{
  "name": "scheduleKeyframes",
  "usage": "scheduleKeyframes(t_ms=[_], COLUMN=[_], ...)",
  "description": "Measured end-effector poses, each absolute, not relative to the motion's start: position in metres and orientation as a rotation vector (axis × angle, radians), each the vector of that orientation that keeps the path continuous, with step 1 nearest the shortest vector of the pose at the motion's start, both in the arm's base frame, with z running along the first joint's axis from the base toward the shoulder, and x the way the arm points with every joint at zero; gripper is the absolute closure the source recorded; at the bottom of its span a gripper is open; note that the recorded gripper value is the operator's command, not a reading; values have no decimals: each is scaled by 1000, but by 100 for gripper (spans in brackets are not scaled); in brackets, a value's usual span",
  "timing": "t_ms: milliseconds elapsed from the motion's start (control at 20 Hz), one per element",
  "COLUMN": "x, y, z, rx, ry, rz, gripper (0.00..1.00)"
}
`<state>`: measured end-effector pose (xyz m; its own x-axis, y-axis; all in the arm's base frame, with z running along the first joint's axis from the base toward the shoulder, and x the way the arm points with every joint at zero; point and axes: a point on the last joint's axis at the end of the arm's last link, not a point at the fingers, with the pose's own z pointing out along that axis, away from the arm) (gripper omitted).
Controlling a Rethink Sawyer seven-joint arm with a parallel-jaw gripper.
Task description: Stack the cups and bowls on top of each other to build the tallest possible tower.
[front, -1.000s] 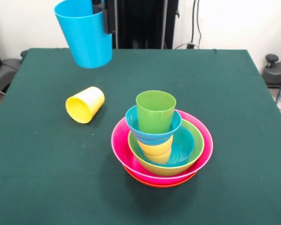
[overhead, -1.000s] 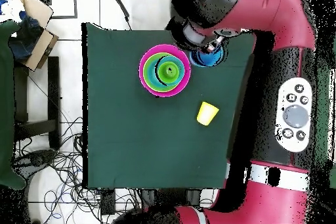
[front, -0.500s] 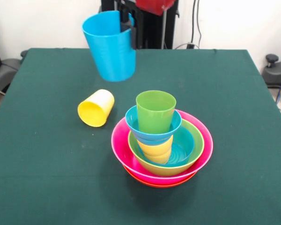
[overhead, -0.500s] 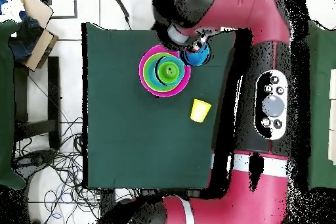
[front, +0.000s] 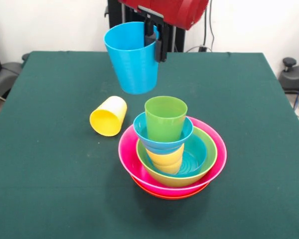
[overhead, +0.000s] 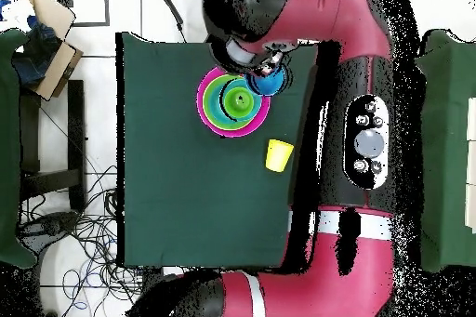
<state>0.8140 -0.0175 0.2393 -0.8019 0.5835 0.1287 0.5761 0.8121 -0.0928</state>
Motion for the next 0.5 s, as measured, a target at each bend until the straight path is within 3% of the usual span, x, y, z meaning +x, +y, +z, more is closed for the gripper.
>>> scheduleKeyframes(t_ms=[500], x=[815], y=[-9], z=[234], rx=[-903], ry=[-2848], rz=[91], gripper=[100])
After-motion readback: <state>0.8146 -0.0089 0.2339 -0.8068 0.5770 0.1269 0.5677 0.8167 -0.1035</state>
